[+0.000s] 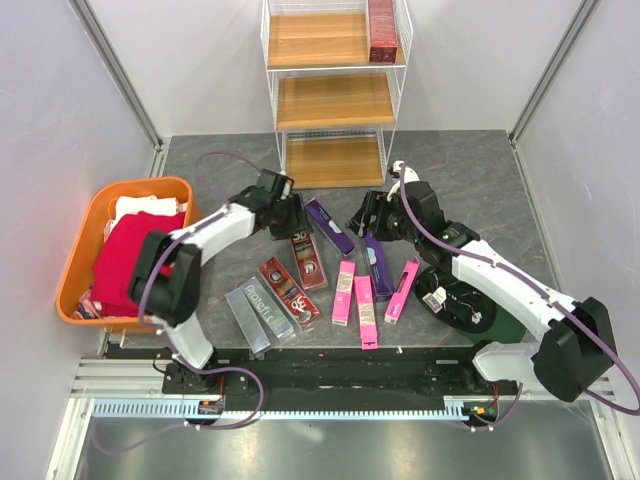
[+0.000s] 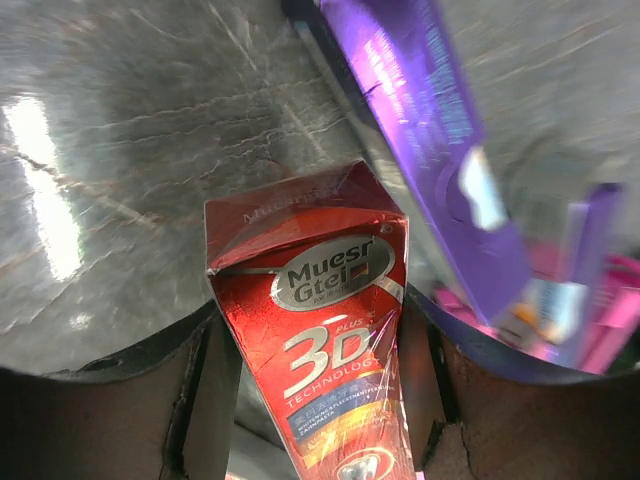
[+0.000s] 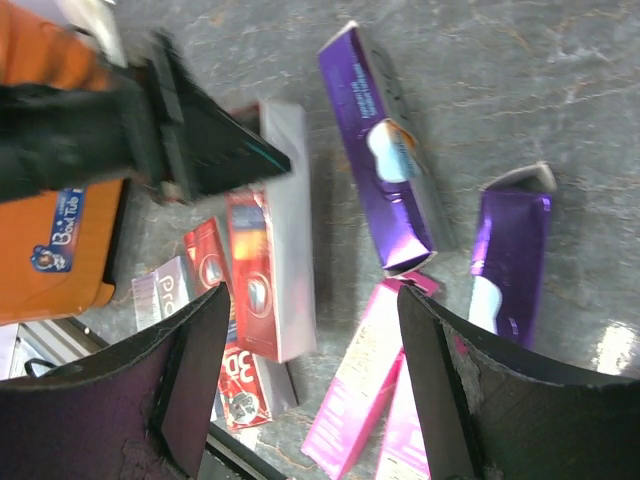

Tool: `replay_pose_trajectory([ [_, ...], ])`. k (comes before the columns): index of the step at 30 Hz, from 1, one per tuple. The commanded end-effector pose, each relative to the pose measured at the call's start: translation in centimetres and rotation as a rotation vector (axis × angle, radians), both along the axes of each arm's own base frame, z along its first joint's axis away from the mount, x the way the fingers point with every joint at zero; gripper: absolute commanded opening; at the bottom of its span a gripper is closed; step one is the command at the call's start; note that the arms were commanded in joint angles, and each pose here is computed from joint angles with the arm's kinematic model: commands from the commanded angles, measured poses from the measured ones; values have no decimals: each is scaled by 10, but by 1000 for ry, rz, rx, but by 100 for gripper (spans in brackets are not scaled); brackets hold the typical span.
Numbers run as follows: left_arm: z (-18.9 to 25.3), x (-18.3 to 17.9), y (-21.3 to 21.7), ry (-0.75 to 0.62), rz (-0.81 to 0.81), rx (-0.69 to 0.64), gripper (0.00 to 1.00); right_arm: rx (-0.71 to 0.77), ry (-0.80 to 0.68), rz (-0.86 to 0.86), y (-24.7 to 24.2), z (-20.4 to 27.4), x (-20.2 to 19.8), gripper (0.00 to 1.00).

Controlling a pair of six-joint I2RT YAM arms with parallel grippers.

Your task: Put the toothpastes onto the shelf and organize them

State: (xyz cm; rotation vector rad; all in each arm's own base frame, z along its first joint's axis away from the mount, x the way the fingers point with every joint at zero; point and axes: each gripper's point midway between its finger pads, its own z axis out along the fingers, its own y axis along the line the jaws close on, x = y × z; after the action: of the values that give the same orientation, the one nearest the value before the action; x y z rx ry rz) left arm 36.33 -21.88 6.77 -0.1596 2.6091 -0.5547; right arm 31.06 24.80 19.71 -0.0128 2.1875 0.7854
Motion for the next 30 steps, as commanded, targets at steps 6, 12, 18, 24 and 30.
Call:
replay_pose_trajectory([
  [6,132,24,28,-328,208,-515,57,57,-149,67,35,49,-16,76],
  [12,166,18,45,-395,274,-658,57,99,-184,138,65,57,-37,77],
  [18,184,15,46,-410,262,-724,57,115,-195,190,90,52,-58,77],
  [24,189,9,42,-407,240,-760,57,56,-182,138,91,36,-50,82],
  [30,196,5,40,-413,219,-782,57,-10,-179,67,83,22,-37,84],
])
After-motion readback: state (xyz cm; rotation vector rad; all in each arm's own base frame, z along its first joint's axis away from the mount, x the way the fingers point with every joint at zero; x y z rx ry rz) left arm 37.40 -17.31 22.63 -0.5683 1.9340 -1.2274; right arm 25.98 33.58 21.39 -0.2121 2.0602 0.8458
